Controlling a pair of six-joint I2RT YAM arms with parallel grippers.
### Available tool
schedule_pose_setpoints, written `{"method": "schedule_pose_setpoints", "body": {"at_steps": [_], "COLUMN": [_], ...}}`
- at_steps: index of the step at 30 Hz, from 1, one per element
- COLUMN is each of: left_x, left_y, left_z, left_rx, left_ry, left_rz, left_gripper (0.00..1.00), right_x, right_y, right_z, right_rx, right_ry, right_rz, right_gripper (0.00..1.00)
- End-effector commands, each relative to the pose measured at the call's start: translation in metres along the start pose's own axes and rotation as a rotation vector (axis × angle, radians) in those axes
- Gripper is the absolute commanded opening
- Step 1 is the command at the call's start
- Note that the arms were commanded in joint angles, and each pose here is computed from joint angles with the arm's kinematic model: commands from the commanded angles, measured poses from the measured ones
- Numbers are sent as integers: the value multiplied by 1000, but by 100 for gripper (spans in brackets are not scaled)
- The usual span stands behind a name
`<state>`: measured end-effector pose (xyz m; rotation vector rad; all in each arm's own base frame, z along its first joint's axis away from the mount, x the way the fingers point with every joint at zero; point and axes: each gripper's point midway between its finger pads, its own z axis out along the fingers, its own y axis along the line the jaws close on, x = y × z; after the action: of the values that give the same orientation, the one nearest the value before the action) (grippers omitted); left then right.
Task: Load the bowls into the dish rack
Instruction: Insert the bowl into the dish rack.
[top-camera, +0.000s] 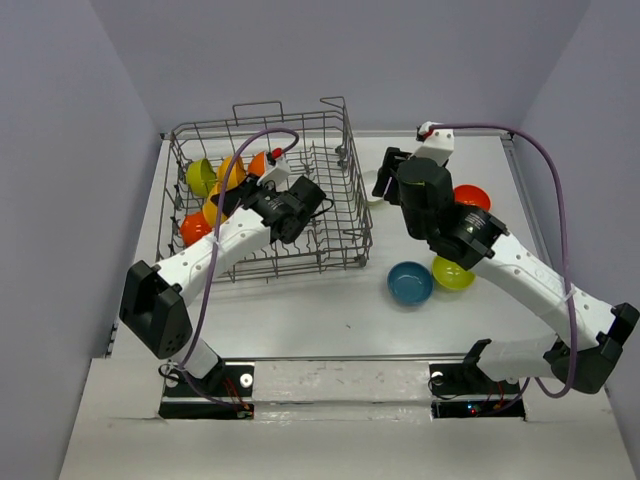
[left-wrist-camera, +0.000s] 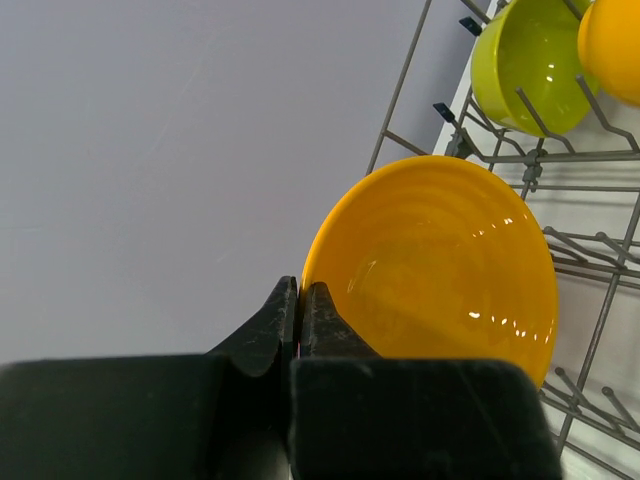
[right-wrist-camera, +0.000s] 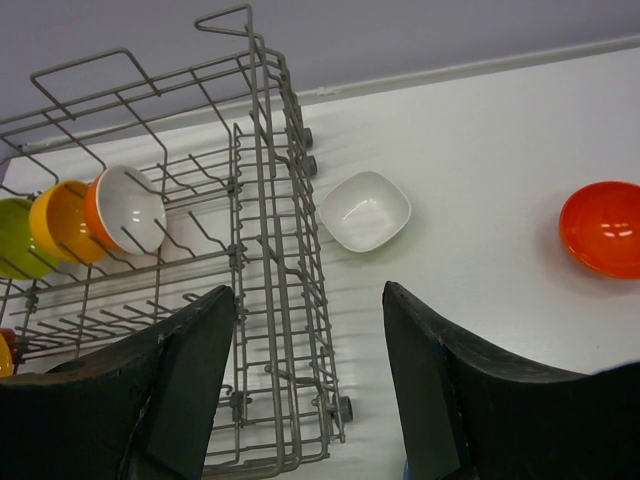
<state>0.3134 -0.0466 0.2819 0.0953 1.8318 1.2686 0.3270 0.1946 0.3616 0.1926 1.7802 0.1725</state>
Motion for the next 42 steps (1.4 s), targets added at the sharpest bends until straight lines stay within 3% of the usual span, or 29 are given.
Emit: {"method": "schedule_pose_setpoints", "body": {"at_steps": [1, 29, 42], "left_x": [-17, -7, -24], "left_y": [51, 27, 98], "left_z": [-3, 10, 1], "left_rx": [-229, -243, -252], "left_ry": [-90, -80, -70], "left_rz": [-44, 29, -200], "left_gripper": [0, 0, 0], "right_x": [-25, -23, -46], "right_y": [-2, -13, -14], "right_z": [-12, -20, -33], "right_rx": [-10, -10, -51], "right_ry": [-71, -79, -115], "right_rz": [67, 92, 114], "right_gripper": [66, 66, 67]}}
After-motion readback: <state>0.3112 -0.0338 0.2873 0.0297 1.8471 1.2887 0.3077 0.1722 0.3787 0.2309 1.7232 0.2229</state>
